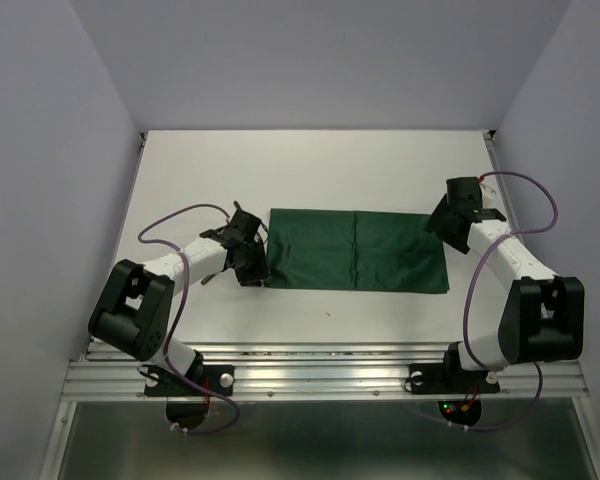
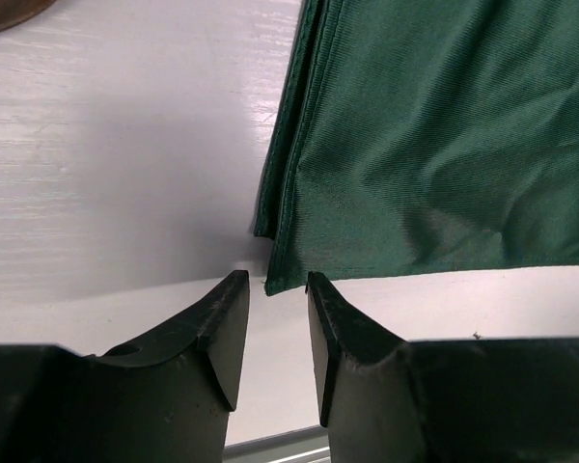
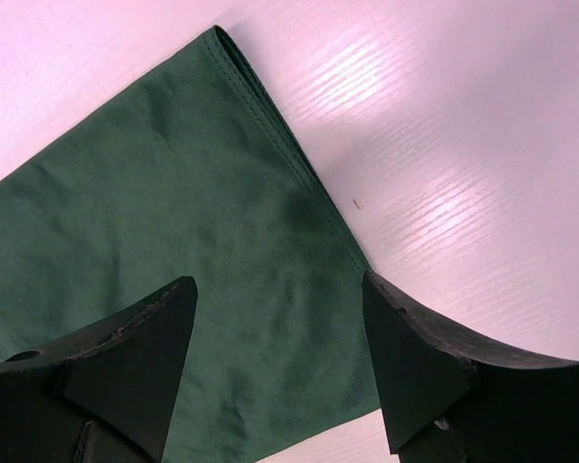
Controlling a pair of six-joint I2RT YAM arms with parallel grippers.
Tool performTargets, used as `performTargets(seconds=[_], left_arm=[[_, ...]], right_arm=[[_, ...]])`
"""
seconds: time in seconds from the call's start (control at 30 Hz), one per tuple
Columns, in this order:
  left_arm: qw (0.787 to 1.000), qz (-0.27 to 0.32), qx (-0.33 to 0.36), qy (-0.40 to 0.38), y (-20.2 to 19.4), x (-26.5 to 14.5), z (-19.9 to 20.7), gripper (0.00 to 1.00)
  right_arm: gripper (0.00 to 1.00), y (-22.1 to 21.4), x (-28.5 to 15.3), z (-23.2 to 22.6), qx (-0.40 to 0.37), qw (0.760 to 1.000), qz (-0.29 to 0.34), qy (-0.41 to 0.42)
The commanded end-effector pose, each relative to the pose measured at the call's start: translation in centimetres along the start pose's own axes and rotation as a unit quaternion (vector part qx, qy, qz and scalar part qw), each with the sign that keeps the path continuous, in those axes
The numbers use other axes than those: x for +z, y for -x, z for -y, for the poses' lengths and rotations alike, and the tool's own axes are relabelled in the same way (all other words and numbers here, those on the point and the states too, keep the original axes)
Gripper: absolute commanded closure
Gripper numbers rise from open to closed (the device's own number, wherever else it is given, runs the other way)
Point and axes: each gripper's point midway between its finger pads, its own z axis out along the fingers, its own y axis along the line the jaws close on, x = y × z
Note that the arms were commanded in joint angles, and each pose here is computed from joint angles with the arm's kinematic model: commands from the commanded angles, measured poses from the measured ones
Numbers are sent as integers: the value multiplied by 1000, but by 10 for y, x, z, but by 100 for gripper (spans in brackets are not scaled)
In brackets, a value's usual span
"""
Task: Fold the napkin into a case and place the utensils inside
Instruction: Smooth out the rectangle-folded napkin at the center of the board.
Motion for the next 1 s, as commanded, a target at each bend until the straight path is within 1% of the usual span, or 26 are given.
performTargets(seconds=[0.0,0.23,0.27,0.3,0.33,0.4,0.43,0.47,0.5,0.53,0.57,0.63,0.73,0.8,0.9,0.97], left_arm=[[1000,-4,-14,-21,-5,3,6,59],[1000,-2,-13,-5,-3,9,2,59],[1000,-2,-13,-2,-1,12,1,60],[1000,-2,-11,-1,-1,12,2,60],[1000,1,-11,-3,3,12,4,63],[1000,3,-8,-3,5,12,6,66],[1000,5,-7,-4,7,12,7,70],[1000,9,-5,-8,11,11,10,87],[1000,8,0,-6,12,10,10,95],[1000,11,0,-2,13,9,9,100],[1000,17,2,-3,18,7,12,100],[1000,25,7,-3,23,2,14,100],[999,40,9,-7,31,-9,19,100],[999,49,10,-13,37,-16,24,100],[998,58,12,-19,43,-22,30,100],[998,61,16,-21,47,-25,32,100]], right_arm=[[25,1,1,3,-5,1000,1,-4],[24,-3,2,4,-4,1000,-5,-3],[20,-9,1,1,-11,1000,-16,9],[19,-13,1,0,-13,1000,-23,16],[18,-18,0,-1,-15,999,-33,23],[16,-26,-1,5,8,997,-61,37],[16,-34,-2,13,19,996,-73,37],[16,-41,-4,15,32,994,-91,51],[17,-40,-2,28,62,992,-97,45],[17,-48,-4,35,73,991,-105,49],[18,-53,-6,35,83,988,-118,61],[18,-57,-8,41,92,987,-123,54],[19,-64,-11,52,107,985,-134,26],[22,-70,-13,60,115,984,-138,6],[23,-85,-14,63,124,980,-157,1],[26,-94,-13,66,129,977,-170,-9]])
